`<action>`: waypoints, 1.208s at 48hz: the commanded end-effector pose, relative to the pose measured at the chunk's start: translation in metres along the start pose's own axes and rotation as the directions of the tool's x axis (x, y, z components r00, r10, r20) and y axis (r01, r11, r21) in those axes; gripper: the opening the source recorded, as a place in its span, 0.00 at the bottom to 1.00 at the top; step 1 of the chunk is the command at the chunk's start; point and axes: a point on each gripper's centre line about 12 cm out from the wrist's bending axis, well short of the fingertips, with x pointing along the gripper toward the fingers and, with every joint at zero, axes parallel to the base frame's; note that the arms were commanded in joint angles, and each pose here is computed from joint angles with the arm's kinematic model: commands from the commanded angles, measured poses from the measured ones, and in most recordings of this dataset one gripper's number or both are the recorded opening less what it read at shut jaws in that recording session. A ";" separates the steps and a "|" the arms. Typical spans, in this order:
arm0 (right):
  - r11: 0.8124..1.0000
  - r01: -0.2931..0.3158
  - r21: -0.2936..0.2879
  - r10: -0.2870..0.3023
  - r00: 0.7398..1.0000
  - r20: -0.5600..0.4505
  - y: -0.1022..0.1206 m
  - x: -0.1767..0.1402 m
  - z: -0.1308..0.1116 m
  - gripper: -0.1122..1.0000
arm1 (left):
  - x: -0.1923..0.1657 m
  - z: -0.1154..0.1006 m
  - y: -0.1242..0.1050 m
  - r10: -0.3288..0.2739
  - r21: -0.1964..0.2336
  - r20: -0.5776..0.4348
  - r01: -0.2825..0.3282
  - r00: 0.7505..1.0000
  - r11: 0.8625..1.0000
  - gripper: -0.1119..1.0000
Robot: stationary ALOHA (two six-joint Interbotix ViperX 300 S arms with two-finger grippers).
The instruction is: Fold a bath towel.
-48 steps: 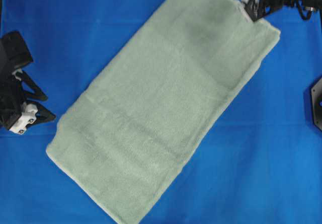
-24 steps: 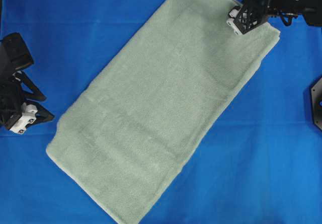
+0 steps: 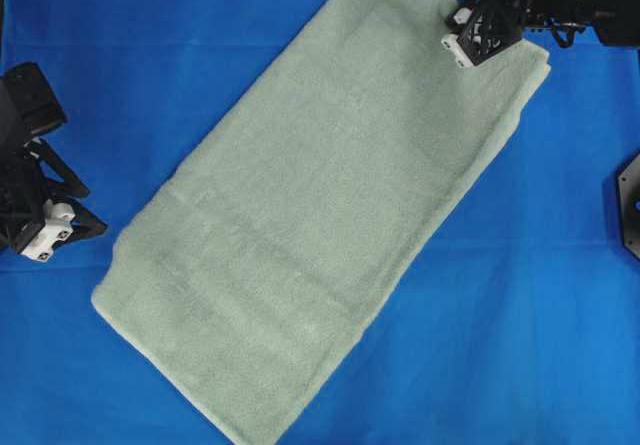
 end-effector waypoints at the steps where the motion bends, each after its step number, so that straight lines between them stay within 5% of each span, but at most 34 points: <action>1: 1.000 0.013 -0.007 -0.014 1.000 -0.020 -0.001 -0.002 -0.004 0.27 | -0.002 0.004 -0.003 -0.010 -0.004 0.013 0.011 1.000 1.000 0.79; 16: 0.998 0.054 0.029 -0.055 0.997 0.049 -0.003 -0.042 0.014 0.22 | -0.005 0.005 -0.004 -0.023 0.000 0.028 0.023 0.999 1.000 0.78; 25: 0.999 0.031 0.022 -0.034 0.990 0.135 0.022 -0.086 0.034 0.22 | -0.009 0.006 -0.005 -0.039 -0.003 0.045 0.040 0.998 0.999 0.78; 32: 0.999 -0.043 -0.005 0.043 0.991 0.130 0.066 -0.103 0.035 0.22 | -0.010 0.006 -0.005 -0.043 0.007 0.050 0.043 0.998 0.999 0.78; 46: 0.973 -0.213 -0.090 0.216 0.976 0.028 0.189 -0.107 0.025 0.22 | -0.010 0.006 -0.005 -0.043 0.014 0.050 0.042 0.998 0.999 0.78; 58: 0.967 -0.210 -0.142 0.209 0.978 -0.023 0.255 -0.097 0.034 0.22 | -0.009 0.005 -0.004 -0.045 0.016 0.053 0.044 0.998 0.999 0.78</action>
